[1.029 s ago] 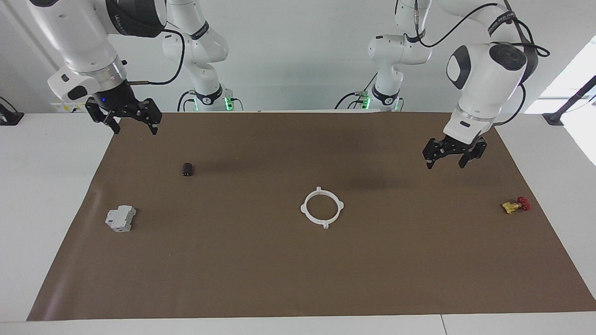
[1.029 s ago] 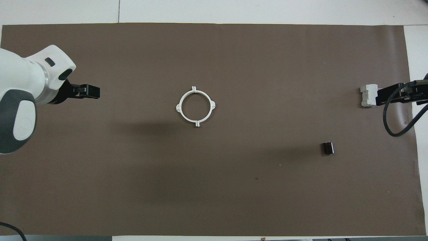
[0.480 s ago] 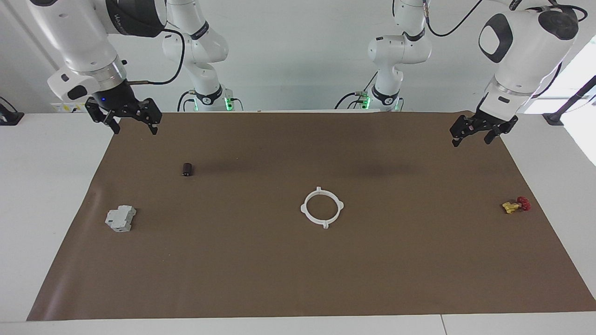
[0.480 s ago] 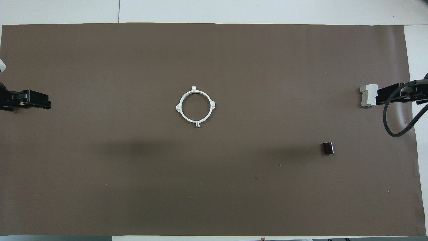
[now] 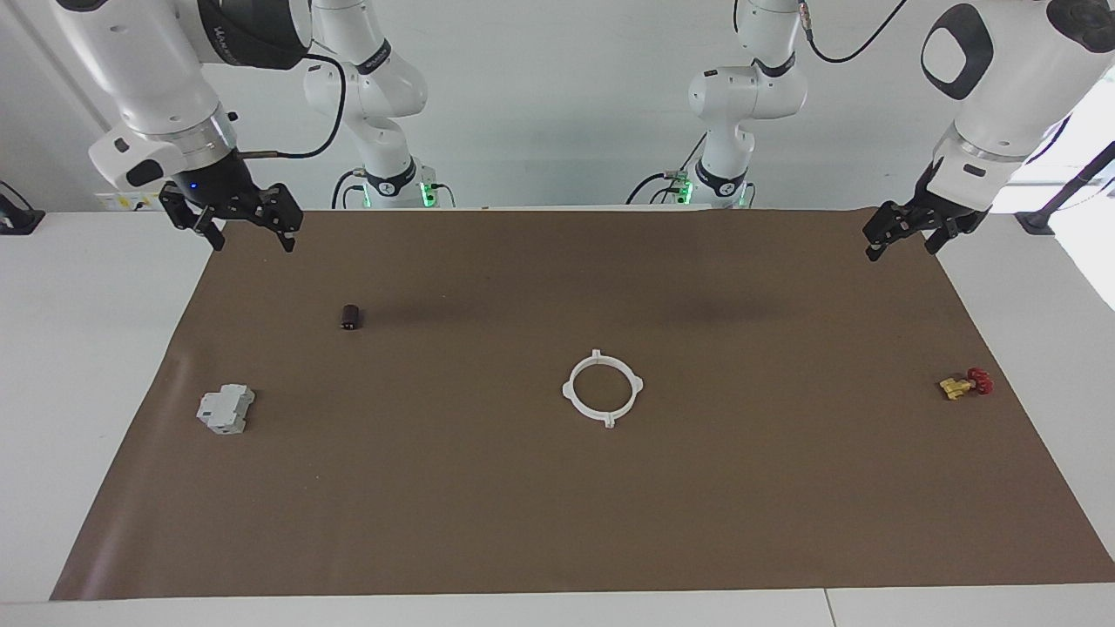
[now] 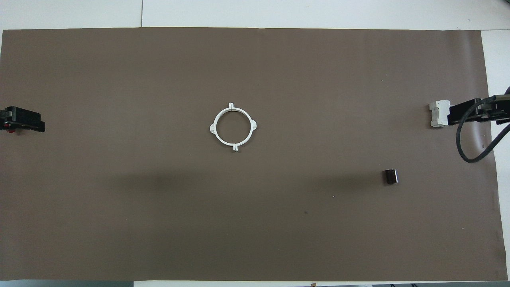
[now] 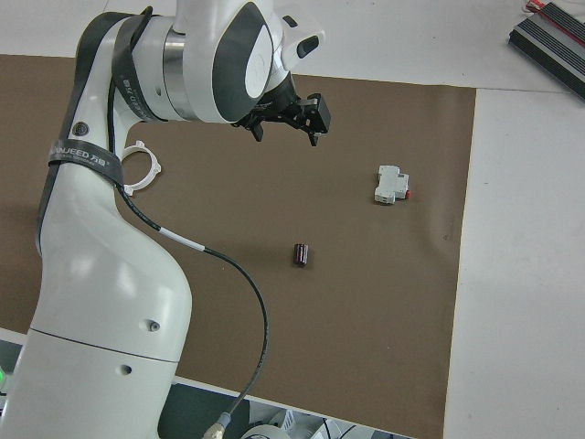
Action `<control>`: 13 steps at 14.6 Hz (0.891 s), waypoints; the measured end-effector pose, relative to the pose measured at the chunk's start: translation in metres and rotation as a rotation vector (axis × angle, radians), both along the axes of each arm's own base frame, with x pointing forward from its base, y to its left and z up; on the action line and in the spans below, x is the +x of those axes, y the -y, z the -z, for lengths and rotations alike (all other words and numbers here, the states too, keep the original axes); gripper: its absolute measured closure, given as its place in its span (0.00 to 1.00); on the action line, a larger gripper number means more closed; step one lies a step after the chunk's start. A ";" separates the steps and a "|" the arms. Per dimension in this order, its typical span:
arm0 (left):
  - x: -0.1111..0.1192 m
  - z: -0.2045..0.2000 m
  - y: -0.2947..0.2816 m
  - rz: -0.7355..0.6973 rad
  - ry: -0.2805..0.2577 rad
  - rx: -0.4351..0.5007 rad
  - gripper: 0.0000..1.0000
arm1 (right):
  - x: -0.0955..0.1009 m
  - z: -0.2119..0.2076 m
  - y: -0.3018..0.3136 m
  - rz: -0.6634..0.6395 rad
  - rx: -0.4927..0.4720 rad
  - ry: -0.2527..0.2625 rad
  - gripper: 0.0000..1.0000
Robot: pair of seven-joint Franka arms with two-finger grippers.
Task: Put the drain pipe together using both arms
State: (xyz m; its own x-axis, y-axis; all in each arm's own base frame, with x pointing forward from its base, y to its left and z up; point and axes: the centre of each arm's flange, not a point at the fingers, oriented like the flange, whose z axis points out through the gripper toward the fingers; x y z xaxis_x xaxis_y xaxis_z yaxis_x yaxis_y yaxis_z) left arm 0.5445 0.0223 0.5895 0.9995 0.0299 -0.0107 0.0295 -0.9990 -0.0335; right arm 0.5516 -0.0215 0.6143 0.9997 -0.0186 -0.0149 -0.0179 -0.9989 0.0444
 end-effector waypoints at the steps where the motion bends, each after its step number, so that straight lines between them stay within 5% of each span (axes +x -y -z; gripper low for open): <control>1: -0.001 -0.001 -0.002 -0.005 0.000 0.000 0.00 | 0.000 0.000 0.000 0.000 0.000 0.000 0.00; 13: -0.004 -0.017 -0.029 -0.014 0.011 -0.001 0.00 | 0.000 -0.002 -0.001 -0.002 0.002 0.005 0.00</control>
